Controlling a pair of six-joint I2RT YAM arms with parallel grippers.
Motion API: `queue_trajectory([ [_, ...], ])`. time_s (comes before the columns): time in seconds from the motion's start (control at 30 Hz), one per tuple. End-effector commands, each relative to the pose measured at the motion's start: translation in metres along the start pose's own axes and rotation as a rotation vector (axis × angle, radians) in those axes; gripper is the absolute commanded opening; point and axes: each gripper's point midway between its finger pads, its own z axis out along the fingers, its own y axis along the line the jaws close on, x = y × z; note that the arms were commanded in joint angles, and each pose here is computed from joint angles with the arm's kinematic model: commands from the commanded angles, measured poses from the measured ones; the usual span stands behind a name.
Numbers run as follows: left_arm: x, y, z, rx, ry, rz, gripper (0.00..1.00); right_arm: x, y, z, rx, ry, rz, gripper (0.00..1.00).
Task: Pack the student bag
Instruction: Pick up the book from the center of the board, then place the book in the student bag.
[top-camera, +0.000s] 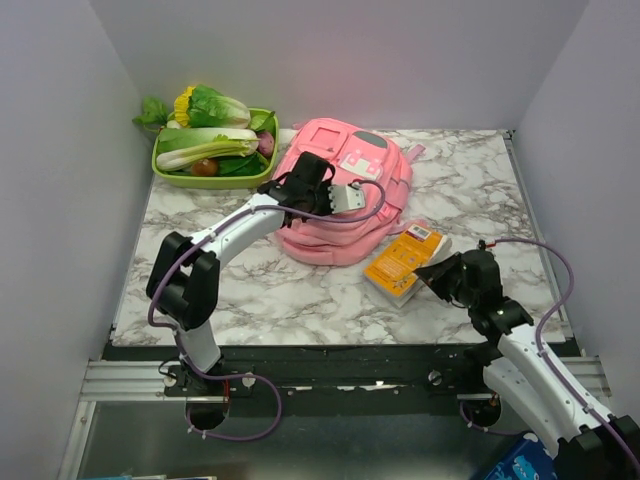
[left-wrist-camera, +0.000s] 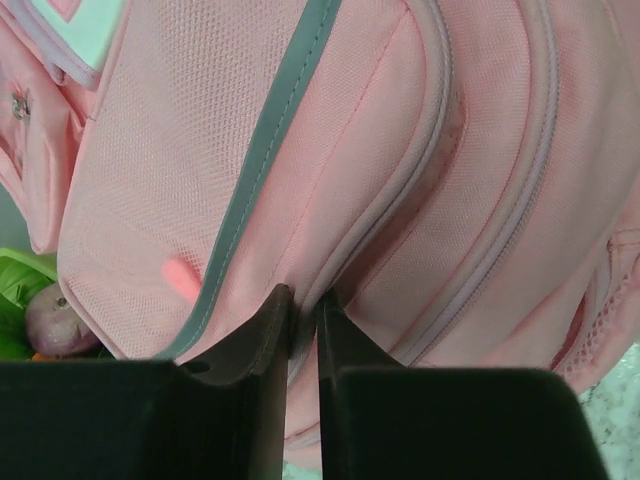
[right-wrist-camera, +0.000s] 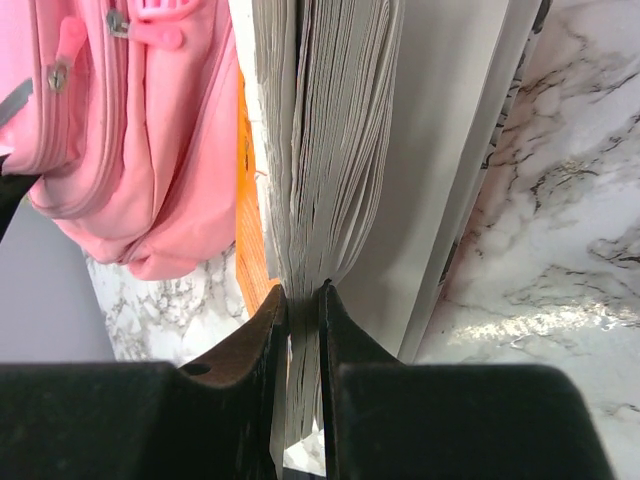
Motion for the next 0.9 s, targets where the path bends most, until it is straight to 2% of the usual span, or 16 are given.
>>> queue_trajectory([
  [0.0, -0.055, 0.025, -0.018, -0.061, -0.111, -0.116, 0.13, 0.0, 0.022, -0.011, -0.09, 0.015, 0.013, 0.01],
  [0.13, -0.085, 0.056, -0.031, -0.108, -0.152, -0.281, 0.0, 0.001, 0.03, -0.021, -0.144, 0.019, 0.016, 0.01],
  [0.17, -0.083, 0.058, -0.033, -0.107, -0.123, -0.318, 0.0, 0.0, 0.034, -0.025, -0.168, 0.013, 0.019, 0.01],
  [0.2, -0.1, 0.077, -0.047, -0.142, -0.158, -0.341, 0.0, 0.0, 0.037, -0.027, -0.181, 0.013, 0.018, 0.01],
  [0.27, -0.102, 0.07, -0.042, -0.081, -0.125, -0.422, 0.0, 0.002, 0.043, -0.032, -0.216, 0.024, 0.02, 0.01],
  [0.37, -0.125, 0.07, -0.056, -0.022, -0.182, -0.498, 0.0, 0.004, 0.055, -0.036, -0.268, 0.048, 0.018, 0.01],
  [0.57, -0.153, 0.047, -0.077, 0.063, -0.247, -0.5, 0.0, 0.008, 0.075, -0.027, -0.346, 0.097, 0.057, 0.01],
  [0.7, -0.159, 0.018, -0.074, 0.126, -0.243, -0.476, 0.0, 0.005, 0.093, -0.014, -0.373, 0.132, 0.072, 0.01],
  [0.87, -0.162, 0.001, -0.072, 0.17, -0.245, -0.478, 0.0, -0.001, 0.115, 0.003, -0.399, 0.151, 0.067, 0.01],
])
